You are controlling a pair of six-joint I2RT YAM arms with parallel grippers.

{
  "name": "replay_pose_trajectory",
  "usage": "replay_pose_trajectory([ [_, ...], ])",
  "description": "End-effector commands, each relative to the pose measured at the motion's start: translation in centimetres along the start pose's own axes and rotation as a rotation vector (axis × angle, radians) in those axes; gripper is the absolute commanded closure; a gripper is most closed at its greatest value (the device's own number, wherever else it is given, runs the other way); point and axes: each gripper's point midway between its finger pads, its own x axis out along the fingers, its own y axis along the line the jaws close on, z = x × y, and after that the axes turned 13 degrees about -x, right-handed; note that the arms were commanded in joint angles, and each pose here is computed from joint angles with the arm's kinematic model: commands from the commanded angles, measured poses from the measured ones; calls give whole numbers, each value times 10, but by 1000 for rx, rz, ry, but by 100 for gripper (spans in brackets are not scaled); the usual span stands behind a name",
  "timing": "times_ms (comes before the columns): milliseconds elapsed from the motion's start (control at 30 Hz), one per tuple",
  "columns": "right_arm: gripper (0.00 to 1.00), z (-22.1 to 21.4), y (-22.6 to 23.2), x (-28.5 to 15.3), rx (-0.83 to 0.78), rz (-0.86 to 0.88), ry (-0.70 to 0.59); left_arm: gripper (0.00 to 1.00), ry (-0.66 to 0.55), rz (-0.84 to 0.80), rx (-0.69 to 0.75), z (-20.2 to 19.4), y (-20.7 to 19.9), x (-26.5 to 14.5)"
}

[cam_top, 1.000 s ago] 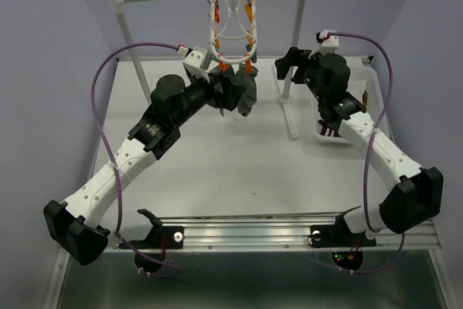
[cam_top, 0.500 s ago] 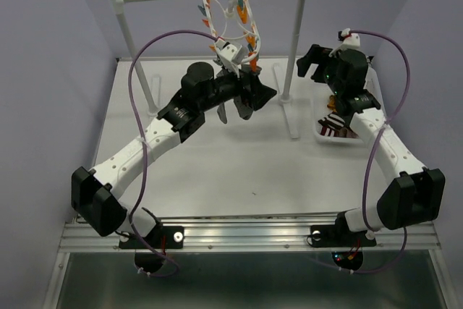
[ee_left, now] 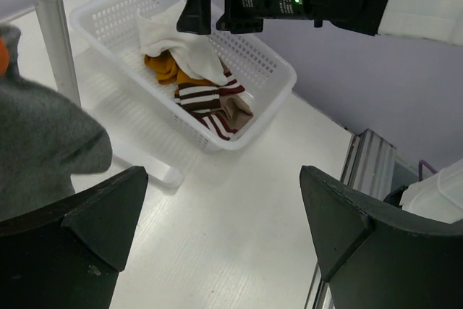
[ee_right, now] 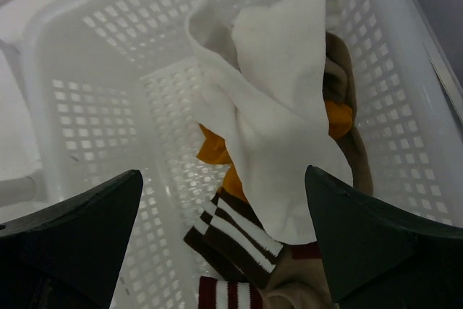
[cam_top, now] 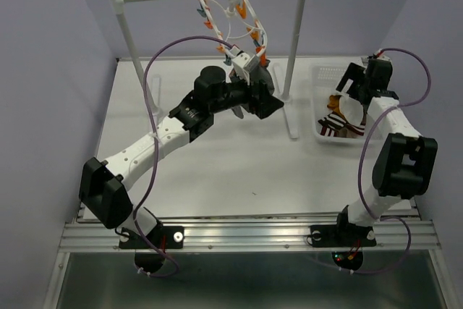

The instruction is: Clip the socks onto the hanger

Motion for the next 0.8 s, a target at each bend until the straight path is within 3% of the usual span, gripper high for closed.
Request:
replay_pose_trajectory([
  [0,0,8,-17,14,-128,-96,16,1,-41,40,20,-7,4,-16],
  [200,15,-7,-25,41,-161,-142,72,1,-123,198,-7,-18,28,-53],
  [333,35,-13,-23,48,-148,-137,89,1,-146,288,-38,-30,41,-79],
  [367,49,-13,-23,49,-148,-138,88,1,-164,320,-41,-29,46,-84],
  [400,54,-14,-24,49,-146,-142,90,1,-169,338,-46,-30,48,-88],
  [767,53,-26,-50,47,-191,-280,127,1,-233,472,-80,-27,63,-118],
])
